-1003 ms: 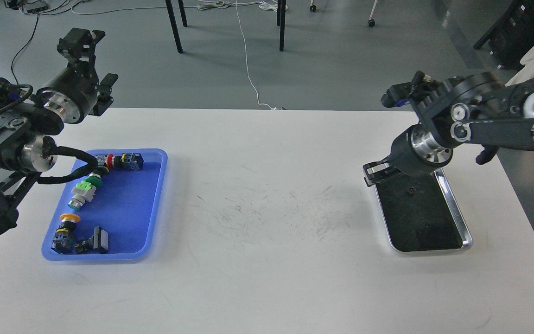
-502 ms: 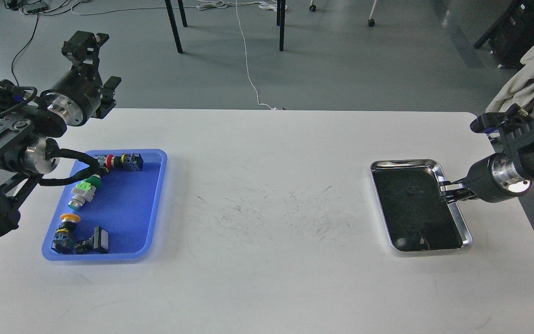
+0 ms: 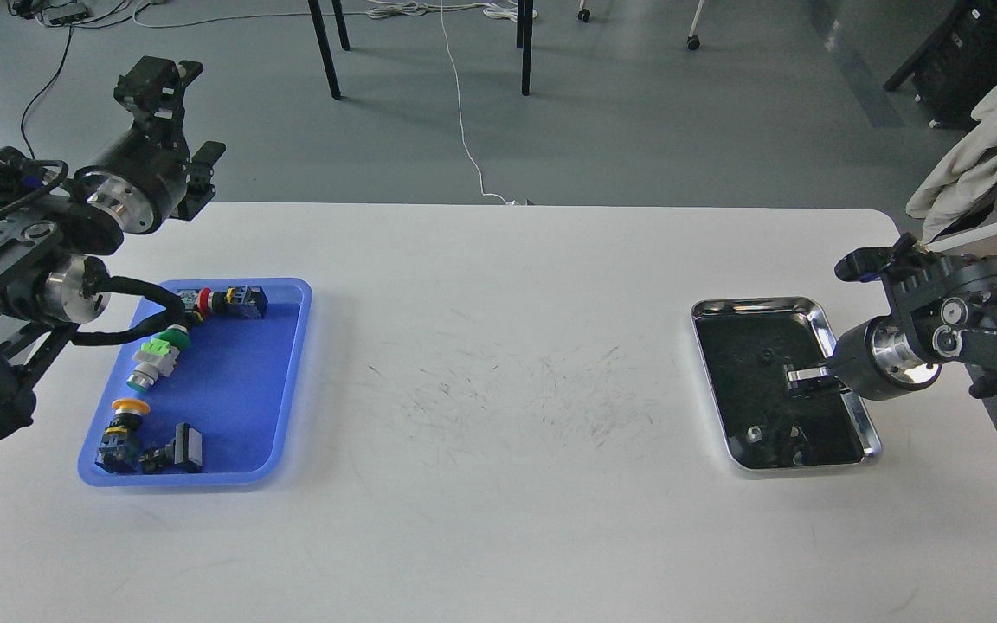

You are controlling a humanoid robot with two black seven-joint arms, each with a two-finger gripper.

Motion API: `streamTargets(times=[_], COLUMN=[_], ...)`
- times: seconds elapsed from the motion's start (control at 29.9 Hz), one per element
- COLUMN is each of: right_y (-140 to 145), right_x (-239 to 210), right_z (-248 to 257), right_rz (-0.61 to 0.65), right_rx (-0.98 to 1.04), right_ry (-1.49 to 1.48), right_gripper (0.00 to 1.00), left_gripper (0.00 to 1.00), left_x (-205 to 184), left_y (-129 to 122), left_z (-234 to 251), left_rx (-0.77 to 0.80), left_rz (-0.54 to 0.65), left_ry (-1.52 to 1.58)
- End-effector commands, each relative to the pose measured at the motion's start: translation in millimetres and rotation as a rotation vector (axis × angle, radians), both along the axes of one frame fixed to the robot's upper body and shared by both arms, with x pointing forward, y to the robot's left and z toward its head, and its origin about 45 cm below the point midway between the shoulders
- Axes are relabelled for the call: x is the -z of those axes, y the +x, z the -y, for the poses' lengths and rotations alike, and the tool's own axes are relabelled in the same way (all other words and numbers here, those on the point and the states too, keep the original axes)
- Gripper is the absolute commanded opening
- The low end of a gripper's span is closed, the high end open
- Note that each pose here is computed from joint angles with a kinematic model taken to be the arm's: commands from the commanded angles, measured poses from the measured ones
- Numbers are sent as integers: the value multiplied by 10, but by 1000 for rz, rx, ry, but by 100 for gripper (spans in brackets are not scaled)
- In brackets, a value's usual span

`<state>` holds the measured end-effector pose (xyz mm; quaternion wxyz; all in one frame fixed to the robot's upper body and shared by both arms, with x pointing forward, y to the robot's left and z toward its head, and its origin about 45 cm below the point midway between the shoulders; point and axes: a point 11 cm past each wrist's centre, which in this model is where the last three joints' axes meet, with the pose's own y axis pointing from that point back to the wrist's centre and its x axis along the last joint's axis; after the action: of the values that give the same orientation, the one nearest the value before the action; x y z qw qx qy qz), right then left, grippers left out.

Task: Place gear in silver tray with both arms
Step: 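Carry the gear into the silver tray and open the right gripper, then raise the right gripper away from the silver tray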

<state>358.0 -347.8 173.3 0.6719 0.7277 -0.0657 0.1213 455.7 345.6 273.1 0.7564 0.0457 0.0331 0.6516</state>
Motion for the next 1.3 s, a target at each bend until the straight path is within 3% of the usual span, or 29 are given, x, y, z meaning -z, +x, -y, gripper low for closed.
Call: streamTargets(times=[0.0,0.13,0.23,0.47,0.57,0.64,1.0,1.27], right_y=[-28,-32,-32,-32,-22,-15,157,776], right_x=[40,46,46,47,33,25,-168,-1144], right_z=[5,6,6,0,-2,-7,-257,-430], right_rz=[-9,-11,-11,-11,-9,-7,55,362], right_rx=[1,2,2,0,3,3,4,147], right_ry=[0,0,0,0,3,4,95,418], right_gripper=[3,5,12,48,71,77,81,84], left_gripper=[98,98,98,98,98,98,98,98], left_x=[3,8,9,1,1,1,1,-13], left_y=[0,-3,-3,0,0,0,0,3], left_z=[5,3,3,-6,-6,-6,-6,-13], left_rx=[1,0,0,-1,-1,-1,0,-2], left_rz=[0,0,0,1,1,1,2,4], left_ry=[0,-1,-1,2,2,2,8,6])
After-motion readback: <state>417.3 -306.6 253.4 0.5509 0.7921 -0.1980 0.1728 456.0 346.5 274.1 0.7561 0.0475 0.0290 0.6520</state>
